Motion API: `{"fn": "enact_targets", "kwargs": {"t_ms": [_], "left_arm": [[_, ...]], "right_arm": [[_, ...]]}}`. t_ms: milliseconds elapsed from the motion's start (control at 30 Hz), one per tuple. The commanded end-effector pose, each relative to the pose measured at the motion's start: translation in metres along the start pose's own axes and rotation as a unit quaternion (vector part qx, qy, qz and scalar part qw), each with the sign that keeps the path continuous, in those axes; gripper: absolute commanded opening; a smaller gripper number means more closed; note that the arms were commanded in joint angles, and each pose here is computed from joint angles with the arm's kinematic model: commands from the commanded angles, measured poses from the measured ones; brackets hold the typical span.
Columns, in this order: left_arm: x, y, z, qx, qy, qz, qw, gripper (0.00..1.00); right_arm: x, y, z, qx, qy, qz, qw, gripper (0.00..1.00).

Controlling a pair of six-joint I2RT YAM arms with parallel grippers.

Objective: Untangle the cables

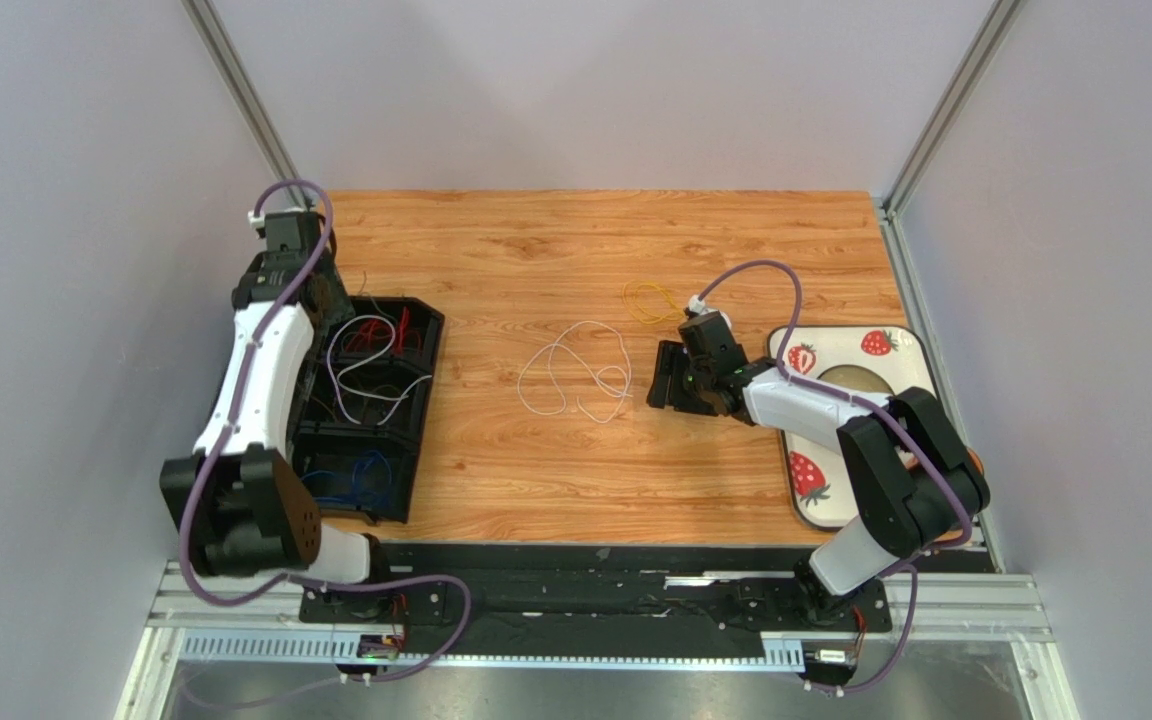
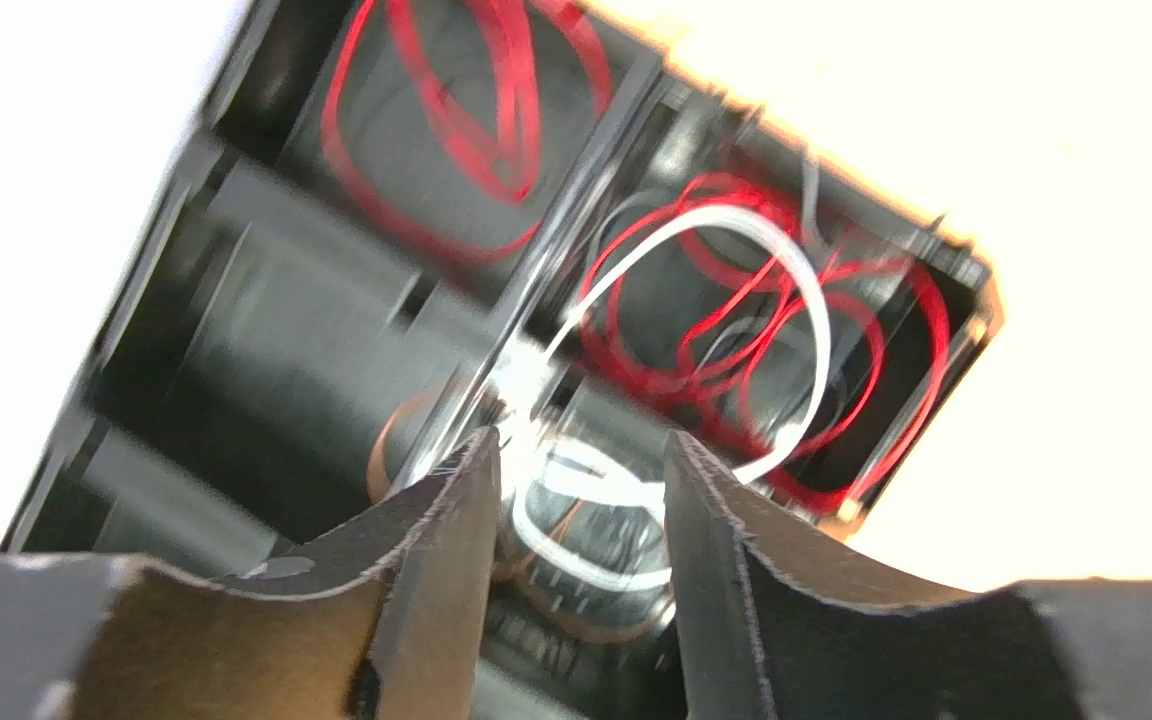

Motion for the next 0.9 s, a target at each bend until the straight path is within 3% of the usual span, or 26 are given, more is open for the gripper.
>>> {"fn": "enact_targets", "kwargs": {"t_ms": [0,133,433,867], "left_arm": [[0.029,-0.019,0.027,0.023,0.001,-0.030,0.999,0.50],[0.057,-0.032,0.028,0.077,0.032,-0.059,0.995,0.50],[0.100,-0.030,0.014,0.114,0.077,-0.021,0.990,0.50],[0.113,-0.025,0.005,0.124,0.095,-0.002,0.988,0.49]], "right_arm": [[-0.006,0.007,0.010,-0.004,-0.024,0.013,1.000,0.61],[-0.006,0.008,0.010,-0.005,-0.024,0.014,1.000,0.61],[-0.005,0.008,0.010,-0.005,-0.023,0.015,1.000,0.61],[-0.005,0.008,0.009,-0.004,-0.022,0.014,1.000,0.61]]}}
Point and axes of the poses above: each gripper's point midway between its finger pads, its own x axis out along the fingers, its own y axis along the line the jaws close on, z = x × y, the point moved 6 cm from there along -x, back along the fingers, and after that the axes turned 5 degrees about x, right-handed, at the moved point
